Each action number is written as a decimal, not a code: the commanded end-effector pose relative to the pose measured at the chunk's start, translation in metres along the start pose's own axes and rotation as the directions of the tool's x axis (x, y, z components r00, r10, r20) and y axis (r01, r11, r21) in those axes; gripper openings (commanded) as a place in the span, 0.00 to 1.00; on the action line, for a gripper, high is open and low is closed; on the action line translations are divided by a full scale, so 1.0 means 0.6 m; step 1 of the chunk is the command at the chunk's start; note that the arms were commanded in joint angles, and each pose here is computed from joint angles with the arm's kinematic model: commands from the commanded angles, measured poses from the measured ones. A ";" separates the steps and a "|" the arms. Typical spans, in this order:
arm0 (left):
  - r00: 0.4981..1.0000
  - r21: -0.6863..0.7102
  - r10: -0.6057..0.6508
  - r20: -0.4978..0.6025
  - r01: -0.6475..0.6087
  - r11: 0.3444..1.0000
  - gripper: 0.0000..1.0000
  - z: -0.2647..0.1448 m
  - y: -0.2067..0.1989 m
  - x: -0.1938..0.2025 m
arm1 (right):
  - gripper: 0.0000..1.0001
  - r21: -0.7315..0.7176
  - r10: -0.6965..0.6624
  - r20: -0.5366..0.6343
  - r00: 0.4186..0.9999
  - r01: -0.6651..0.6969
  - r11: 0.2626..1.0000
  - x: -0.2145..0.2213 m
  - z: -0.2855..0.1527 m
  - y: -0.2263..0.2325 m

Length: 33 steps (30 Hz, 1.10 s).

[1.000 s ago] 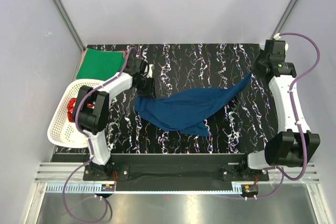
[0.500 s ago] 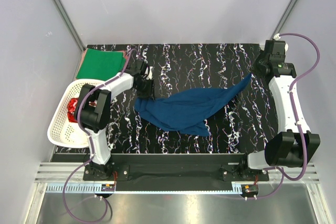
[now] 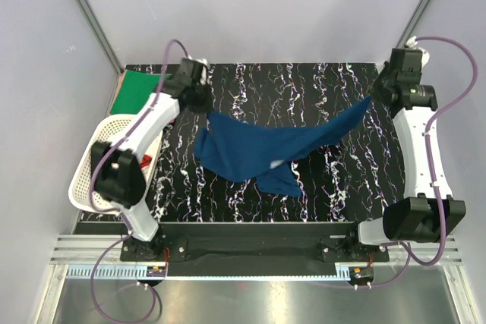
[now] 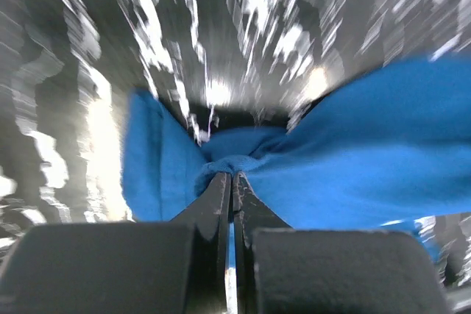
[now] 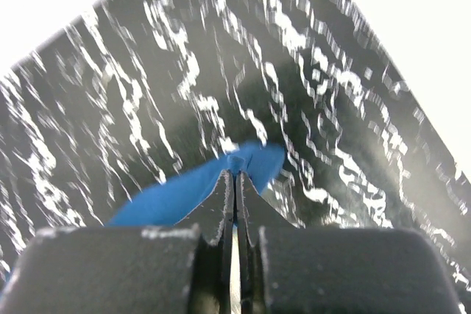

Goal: Fold and stack the t-shirts
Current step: Flatten the tshirt out

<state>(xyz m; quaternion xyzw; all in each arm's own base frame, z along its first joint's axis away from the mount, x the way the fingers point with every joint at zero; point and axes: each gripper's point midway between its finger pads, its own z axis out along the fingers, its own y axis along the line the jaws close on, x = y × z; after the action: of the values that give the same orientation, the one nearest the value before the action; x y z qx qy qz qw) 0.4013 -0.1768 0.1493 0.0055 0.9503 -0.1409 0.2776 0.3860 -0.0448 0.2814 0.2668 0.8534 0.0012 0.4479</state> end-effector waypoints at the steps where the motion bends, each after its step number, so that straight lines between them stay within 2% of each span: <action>1: 0.927 -0.012 -0.047 0.372 0.055 0.998 0.00 -0.195 -0.014 -0.144 | 0.00 -0.016 0.043 0.239 0.970 -0.041 0.999 -0.127 -0.082 0.012; 2: 0.896 -0.001 -0.053 0.441 0.060 0.998 0.00 -0.238 -0.020 -0.173 | 0.00 -0.019 0.053 0.267 0.962 -0.050 0.999 -0.144 -0.095 0.013; 5: 0.822 -0.011 -0.072 0.566 0.095 0.995 0.00 -0.341 -0.013 -0.208 | 0.00 -0.054 0.098 0.386 0.917 -0.084 0.995 -0.210 -0.149 0.023; 6: 0.772 0.006 -0.090 0.630 0.111 0.994 0.00 -0.400 -0.014 -0.223 | 0.00 -0.074 0.115 0.424 0.898 -0.092 0.993 -0.228 -0.172 0.026; 8: 0.697 0.003 -0.104 0.709 0.144 0.990 0.00 -0.463 -0.003 -0.235 | 0.00 -0.138 0.167 0.525 0.835 -0.111 0.984 -0.275 -0.222 0.035; 10: 0.585 0.037 -0.122 0.802 0.156 0.987 0.00 -0.549 0.002 -0.240 | 0.00 -0.222 0.211 0.616 0.759 -0.091 0.971 -0.317 -0.296 0.047; 11: 0.545 0.054 -0.132 0.828 0.158 0.986 0.00 -0.578 0.002 -0.240 | 0.00 -0.246 0.229 0.641 0.732 -0.087 0.965 -0.329 -0.322 0.048; 12: 0.479 0.086 -0.147 0.865 0.147 0.985 0.00 -0.631 0.001 -0.235 | 0.00 -0.276 0.252 0.677 0.692 -0.079 0.958 -0.340 -0.367 0.046; 15: 0.418 0.144 -0.170 0.892 0.093 0.985 0.00 -0.705 -0.012 -0.215 | 0.00 -0.367 0.319 0.773 0.548 -0.024 0.930 -0.370 -0.493 0.040; 17: 0.407 0.187 -0.182 0.895 0.029 0.982 0.00 -0.744 -0.030 -0.199 | 0.00 -0.412 0.364 0.811 0.459 0.004 0.911 -0.371 -0.581 0.025; 20: 0.414 0.233 -0.198 0.889 -0.036 0.972 0.00 -0.789 -0.044 -0.158 | 0.00 -0.447 0.399 0.825 0.400 0.029 0.894 -0.351 -0.671 0.002; 22: 0.402 0.252 -0.208 0.892 -0.060 0.966 0.00 -0.819 -0.044 -0.129 | 0.00 -0.452 0.396 0.829 0.395 0.055 0.890 -0.335 -0.704 -0.006; 24: 0.372 0.241 -0.204 0.905 -0.057 0.969 0.00 -0.848 -0.033 -0.110 | 0.00 -0.446 0.379 0.830 0.409 0.079 0.892 -0.321 -0.720 -0.008; 26: 0.365 0.218 -0.188 0.912 -0.042 0.975 0.00 -0.854 -0.025 -0.108 | 0.00 -0.424 0.343 0.830 0.441 0.098 0.900 -0.321 -0.703 0.000; 27: 0.399 0.189 -0.162 0.903 -0.029 0.982 0.00 -0.833 -0.022 -0.115 | 0.00 -0.419 0.324 0.826 0.460 0.118 0.900 -0.320 -0.693 0.009; 30: 0.445 0.157 -0.136 0.885 -0.011 0.988 0.00 -0.794 -0.022 -0.137 | 0.00 -0.397 0.255 0.812 0.526 0.176 0.901 -0.323 -0.644 0.039; 33: 0.458 0.141 -0.130 0.879 0.011 0.990 0.00 -0.758 -0.025 -0.171 | 0.00 -0.378 0.200 0.804 0.560 0.221 0.899 -0.346 -0.584 0.072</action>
<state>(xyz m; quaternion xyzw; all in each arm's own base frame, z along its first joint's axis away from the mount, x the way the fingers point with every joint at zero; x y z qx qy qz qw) 0.1942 -0.0528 0.5963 -0.0857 0.6213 -0.2284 0.7447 0.1268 -0.0200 0.7025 0.1519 0.4152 0.0886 0.8926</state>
